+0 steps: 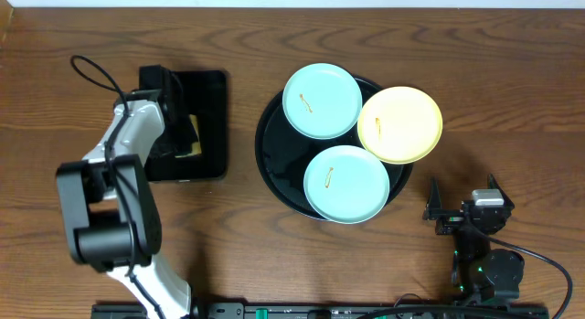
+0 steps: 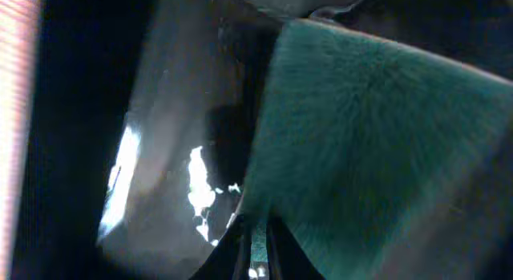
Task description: Clean dirty plates on tray and stack at the side
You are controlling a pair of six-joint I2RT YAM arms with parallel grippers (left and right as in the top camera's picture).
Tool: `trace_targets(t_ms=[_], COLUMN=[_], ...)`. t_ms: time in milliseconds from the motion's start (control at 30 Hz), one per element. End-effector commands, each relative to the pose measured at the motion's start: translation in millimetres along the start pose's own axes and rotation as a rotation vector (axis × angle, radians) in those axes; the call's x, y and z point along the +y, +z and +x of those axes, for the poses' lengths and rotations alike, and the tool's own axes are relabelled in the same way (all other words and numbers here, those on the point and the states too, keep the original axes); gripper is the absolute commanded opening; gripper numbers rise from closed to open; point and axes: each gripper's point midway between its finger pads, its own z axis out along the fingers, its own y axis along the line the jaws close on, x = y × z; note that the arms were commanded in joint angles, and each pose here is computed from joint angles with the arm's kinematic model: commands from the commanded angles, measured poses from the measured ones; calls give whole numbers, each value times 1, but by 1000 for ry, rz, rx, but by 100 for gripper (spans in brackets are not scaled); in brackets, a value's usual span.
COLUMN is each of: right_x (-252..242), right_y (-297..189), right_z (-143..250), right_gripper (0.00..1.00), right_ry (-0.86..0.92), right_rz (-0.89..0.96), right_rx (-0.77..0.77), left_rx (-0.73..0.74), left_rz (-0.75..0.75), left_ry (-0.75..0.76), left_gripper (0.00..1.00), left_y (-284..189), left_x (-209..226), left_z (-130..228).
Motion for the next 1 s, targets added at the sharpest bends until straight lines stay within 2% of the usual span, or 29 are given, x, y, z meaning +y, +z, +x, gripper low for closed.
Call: trace_targets(t_ms=[0, 133, 233, 400, 533, 833, 967], right_x=[2, 2, 2, 2, 2, 2, 2], right_y=[0, 0, 0, 0, 0, 0, 0], right_z=[2, 2, 2, 2, 2, 2, 2], right_gripper=[99, 99, 99, 99, 99, 99, 99], right_ry=[16, 16, 16, 16, 16, 16, 16], right_rz=[-8, -9, -8, -8, -8, -9, -8], right_rx=[6, 6, 6, 6, 6, 6, 6], left_rx=[-125, -194, -183, -114, -44, 107, 103], left_rz=[87, 120, 117, 102, 129, 89, 89], left_ry=[-2, -25, -24, -19, -4, 34, 38], left_gripper=[11, 13, 13, 13, 13, 13, 13], left_y=[-53, -91, -94, -69, -39, 35, 41], left_x=[-9, -8, -6, -6, -17, -28, -29], left_z=[-16, -16, -11, 1, 13, 37, 33])
